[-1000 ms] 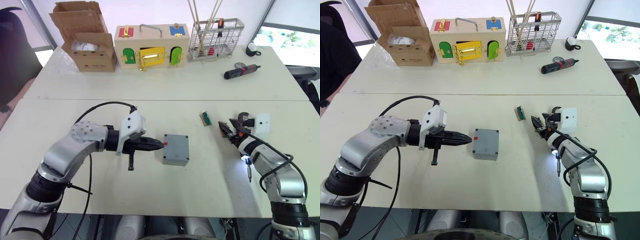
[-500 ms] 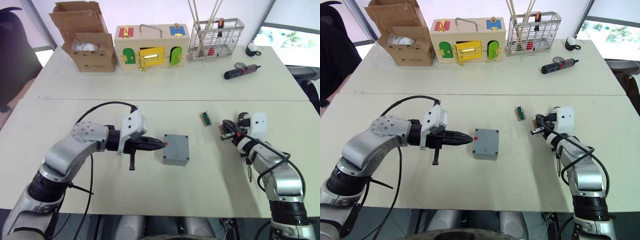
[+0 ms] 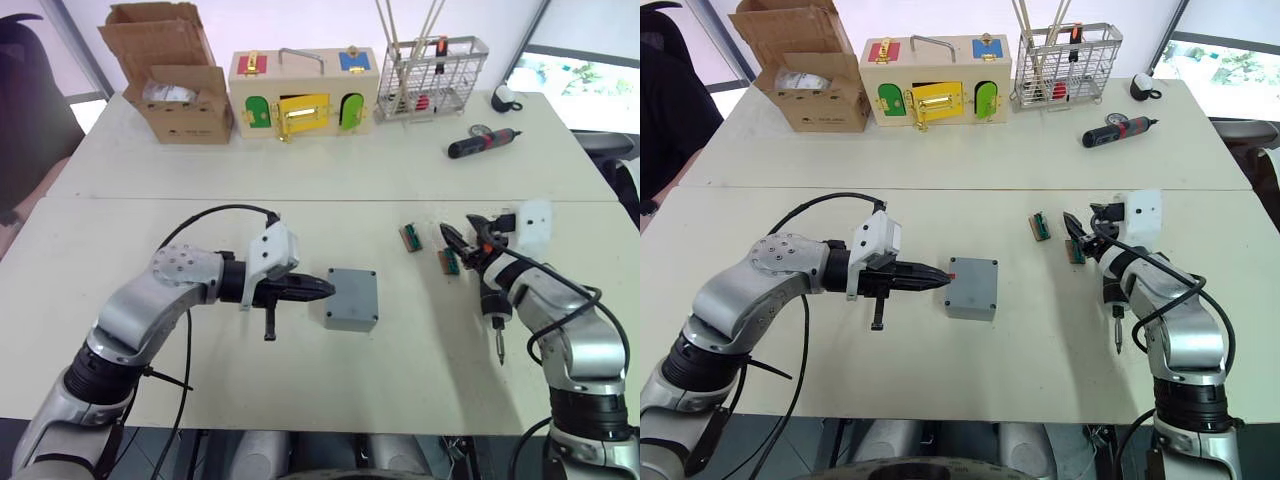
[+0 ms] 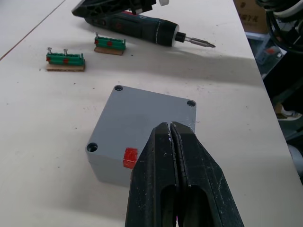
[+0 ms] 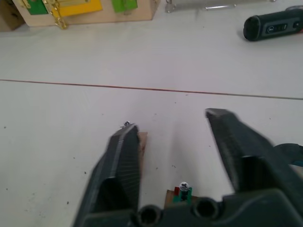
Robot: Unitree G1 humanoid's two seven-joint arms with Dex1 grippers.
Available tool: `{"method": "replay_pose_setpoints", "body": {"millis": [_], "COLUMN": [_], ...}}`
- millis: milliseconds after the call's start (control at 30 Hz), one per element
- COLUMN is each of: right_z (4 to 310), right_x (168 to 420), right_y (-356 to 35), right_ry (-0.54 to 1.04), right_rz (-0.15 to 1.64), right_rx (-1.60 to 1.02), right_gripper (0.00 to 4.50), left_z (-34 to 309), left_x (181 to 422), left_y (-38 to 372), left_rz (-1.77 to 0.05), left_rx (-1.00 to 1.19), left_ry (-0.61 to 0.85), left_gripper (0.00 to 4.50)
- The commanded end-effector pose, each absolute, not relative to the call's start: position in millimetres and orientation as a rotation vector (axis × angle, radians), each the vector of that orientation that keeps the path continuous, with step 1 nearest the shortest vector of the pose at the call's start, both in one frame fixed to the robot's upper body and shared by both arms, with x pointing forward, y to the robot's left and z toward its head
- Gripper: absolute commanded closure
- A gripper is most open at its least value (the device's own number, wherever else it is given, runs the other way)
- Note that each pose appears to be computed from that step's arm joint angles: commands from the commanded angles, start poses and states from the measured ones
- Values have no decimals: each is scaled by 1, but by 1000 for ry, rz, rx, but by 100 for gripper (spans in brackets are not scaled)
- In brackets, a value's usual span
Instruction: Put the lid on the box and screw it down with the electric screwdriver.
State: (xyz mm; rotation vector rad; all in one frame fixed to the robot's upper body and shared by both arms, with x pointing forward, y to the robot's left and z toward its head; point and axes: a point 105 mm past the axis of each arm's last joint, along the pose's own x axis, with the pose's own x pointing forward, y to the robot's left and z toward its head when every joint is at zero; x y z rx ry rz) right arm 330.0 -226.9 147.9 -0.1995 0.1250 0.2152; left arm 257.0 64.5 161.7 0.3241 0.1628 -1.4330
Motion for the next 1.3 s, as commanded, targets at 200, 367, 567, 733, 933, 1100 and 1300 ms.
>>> {"method": "replay_pose_setpoints", "body": {"millis": [200, 367, 567, 733, 933, 1100, 1300], "right_z": [147, 143, 137, 135, 130, 129, 128], "right_x": [323, 324, 326, 325, 325, 326, 327], "right_y": [-223, -221, -224, -223, -224, -225, -225], "right_ry": [214, 236, 274, 285, 301, 303, 305], "right_rz": [245, 236, 193, 197, 189, 178, 168], "right_rx": [-249, -233, -214, -214, -209, -199, -198], "right_gripper": [30, 30, 129, 250, 250, 250, 435], "left_z": [163, 162, 161, 160, 160, 159, 159], "left_x": [257, 257, 257, 257, 258, 258, 258], "left_y": [60, 59, 58, 58, 58, 59, 59], "left_rz": [-1442, -1442, -1438, -1436, -1435, -1435, -1432], "left_rx": [345, 345, 347, 347, 349, 350, 352], "left_ry": [128, 123, 121, 119, 120, 119, 119], "left_gripper": [450, 450, 450, 450, 450, 450, 450]}}
